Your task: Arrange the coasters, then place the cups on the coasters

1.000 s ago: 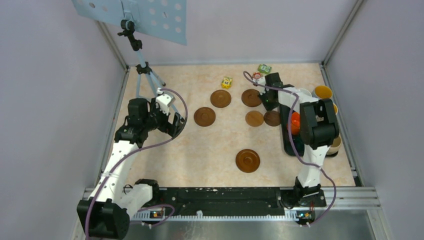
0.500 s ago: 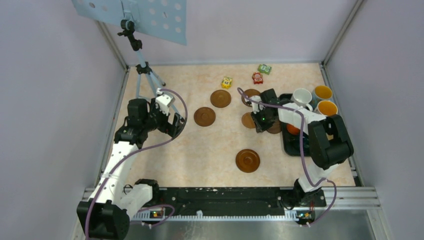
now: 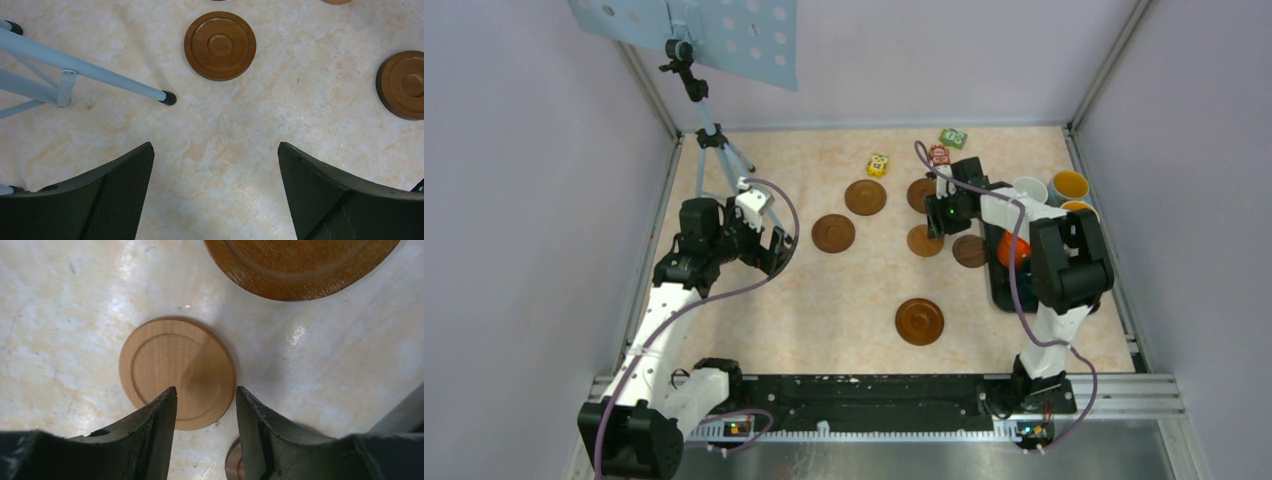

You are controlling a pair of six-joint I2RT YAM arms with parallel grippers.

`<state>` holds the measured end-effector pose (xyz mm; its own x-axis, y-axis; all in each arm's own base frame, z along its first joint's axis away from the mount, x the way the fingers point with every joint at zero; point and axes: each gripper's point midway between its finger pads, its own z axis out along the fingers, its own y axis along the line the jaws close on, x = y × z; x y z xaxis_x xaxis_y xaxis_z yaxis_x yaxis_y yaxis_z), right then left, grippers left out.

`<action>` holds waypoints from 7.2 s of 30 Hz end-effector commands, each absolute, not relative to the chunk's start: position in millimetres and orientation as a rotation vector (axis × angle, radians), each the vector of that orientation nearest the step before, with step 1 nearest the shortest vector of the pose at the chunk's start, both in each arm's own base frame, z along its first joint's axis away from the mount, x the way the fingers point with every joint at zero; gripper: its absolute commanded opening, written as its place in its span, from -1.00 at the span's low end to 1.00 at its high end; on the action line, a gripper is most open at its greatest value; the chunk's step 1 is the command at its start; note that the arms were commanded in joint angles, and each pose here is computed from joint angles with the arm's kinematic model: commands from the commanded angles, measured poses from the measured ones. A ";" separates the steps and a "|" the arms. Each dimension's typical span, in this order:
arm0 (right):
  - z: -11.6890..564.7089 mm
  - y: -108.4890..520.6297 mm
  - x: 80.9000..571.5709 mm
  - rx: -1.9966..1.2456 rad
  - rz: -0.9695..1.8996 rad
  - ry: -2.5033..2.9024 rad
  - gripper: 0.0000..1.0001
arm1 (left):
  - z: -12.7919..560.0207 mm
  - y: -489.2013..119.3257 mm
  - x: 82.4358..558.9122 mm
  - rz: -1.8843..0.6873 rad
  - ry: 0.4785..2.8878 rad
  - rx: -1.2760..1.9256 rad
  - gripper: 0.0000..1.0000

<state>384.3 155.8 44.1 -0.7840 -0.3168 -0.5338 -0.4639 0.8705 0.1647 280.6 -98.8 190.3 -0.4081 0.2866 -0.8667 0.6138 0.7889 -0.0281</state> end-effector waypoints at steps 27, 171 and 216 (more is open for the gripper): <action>72.8 270.9 292.8 -1.098 0.719 2.330 -0.14 | 201.3 -100.1 283.6 -0.424 1.954 0.681 0.97; 18.3 96.5 225.2 -1.271 0.447 2.613 -0.46 | 27.3 -239.1 400.3 -0.476 2.409 0.997 -0.04; 73.8 109.7 265.6 -0.991 0.425 2.450 -0.14 | 27.2 -249.4 373.8 -0.525 2.445 1.077 -0.05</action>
